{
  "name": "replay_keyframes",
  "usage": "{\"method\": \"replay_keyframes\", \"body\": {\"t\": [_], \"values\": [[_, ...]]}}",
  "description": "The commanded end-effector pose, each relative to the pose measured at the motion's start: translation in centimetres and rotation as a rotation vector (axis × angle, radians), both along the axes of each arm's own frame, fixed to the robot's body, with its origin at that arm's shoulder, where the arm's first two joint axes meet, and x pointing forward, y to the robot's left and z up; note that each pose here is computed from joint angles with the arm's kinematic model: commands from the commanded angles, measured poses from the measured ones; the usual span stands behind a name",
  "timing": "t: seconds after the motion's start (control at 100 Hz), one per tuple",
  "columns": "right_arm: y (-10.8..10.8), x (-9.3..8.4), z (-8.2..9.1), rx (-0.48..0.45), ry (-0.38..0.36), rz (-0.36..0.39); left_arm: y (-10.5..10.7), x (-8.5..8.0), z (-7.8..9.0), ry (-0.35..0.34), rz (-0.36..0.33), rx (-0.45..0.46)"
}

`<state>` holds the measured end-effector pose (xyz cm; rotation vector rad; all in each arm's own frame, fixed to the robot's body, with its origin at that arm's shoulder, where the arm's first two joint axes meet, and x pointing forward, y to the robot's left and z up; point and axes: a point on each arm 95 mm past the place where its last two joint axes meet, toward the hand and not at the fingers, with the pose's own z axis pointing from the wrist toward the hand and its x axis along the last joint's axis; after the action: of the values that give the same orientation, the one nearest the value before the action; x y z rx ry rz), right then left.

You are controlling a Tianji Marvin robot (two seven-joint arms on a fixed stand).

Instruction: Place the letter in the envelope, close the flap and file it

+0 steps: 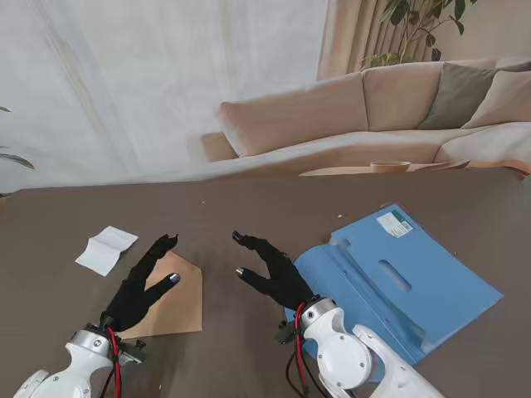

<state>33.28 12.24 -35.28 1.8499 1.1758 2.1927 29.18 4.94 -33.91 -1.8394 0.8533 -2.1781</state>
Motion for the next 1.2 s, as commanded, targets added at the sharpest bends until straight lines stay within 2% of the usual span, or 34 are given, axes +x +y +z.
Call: {"method": "replay_keyframes", "body": {"t": [0.0, 0.54, 0.86, 1.04, 1.19], "values": [[0.4, -0.5, -0.2, 0.004, 0.016, 0.014, -0.3, -0.3, -0.2, 0.012, -0.014, -0.004], [-0.1, -0.5, 0.2, 0.013, 0.003, -0.009, -0.4, -0.1, -0.1, 0.0, -0.008, 0.001], [-0.1, -0.7, 0.4, 0.016, 0.005, -0.022, -0.3, -0.2, -0.3, 0.018, -0.006, 0.006], [0.0, -1.0, 0.5, 0.021, 0.0, -0.033, 0.2, -0.1, 0.1, -0.004, -0.013, 0.048], [-0.2, -1.3, 0.7, 0.028, 0.002, -0.043, 0.9, 1.0, 0.8, -0.041, -0.005, 0.141]]}}
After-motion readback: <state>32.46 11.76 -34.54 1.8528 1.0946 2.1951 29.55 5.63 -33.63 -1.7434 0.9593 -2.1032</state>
